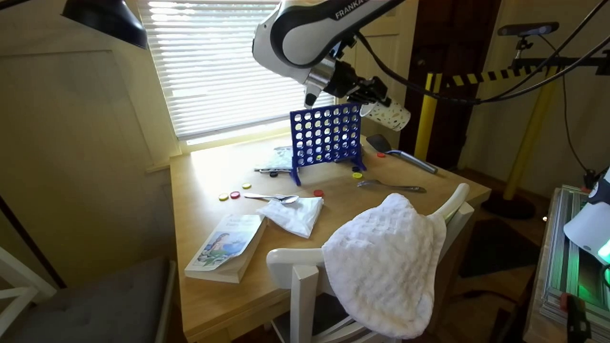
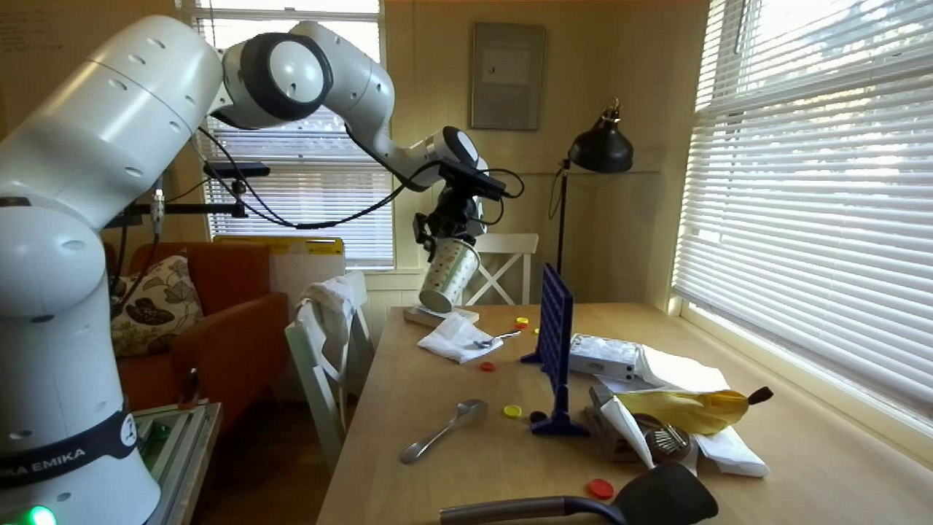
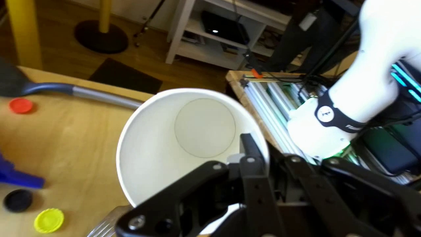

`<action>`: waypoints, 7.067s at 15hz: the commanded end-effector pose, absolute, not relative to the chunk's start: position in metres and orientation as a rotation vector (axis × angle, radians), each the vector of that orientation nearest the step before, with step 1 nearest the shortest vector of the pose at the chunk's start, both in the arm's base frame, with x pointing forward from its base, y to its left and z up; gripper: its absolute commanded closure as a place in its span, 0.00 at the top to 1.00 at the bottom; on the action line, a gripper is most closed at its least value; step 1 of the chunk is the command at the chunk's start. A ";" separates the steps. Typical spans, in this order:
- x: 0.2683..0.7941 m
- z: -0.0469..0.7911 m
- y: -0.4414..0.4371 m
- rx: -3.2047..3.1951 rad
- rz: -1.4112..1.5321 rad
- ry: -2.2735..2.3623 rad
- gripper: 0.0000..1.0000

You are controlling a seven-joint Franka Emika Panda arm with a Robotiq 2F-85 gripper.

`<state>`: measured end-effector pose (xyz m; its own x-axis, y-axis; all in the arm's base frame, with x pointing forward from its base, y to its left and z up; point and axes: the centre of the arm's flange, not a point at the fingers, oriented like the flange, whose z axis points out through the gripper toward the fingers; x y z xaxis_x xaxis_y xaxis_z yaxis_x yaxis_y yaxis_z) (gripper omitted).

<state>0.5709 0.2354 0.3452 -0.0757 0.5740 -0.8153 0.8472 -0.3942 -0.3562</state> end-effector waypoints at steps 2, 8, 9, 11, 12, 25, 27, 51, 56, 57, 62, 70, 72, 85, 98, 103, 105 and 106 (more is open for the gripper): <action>0.602 0.326 0.228 1.729 -1.210 1.702 0.01; 0.658 0.317 0.268 1.571 -0.952 1.954 0.01; 0.657 0.317 0.283 1.572 -0.904 1.989 0.01; 0.652 0.322 0.309 1.550 -0.749 2.054 0.01; 0.651 0.326 0.320 1.516 -0.659 2.081 0.01; 0.726 0.290 0.286 1.726 -0.109 2.395 0.01; 0.727 0.285 0.281 1.748 -0.117 2.413 0.01; 0.754 0.238 0.282 1.081 -0.223 2.664 0.79; 0.727 0.285 0.324 0.939 -0.314 2.634 1.00; 0.716 0.294 0.337 0.939 -0.376 2.607 1.00; 0.673 0.326 0.371 0.995 -0.685 2.422 1.00; 0.622 0.340 0.330 1.539 -0.698 2.073 1.00; 0.611 0.341 0.316 1.655 -0.709 1.965 1.00; 0.587 0.313 0.352 2.014 -0.640 1.523 1.00; 0.446 0.286 0.401 2.356 -0.534 0.864 1.00; 0.439 0.294 0.375 2.412 -0.462 0.740 1.00; 0.435 0.303 0.337 2.532 -0.391 0.664 1.00; 0.430 0.307 0.315 2.579 -0.367 0.638 1.00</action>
<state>0.4491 0.3778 0.2917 0.7986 0.3955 -0.4537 0.5794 -0.7090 0.4019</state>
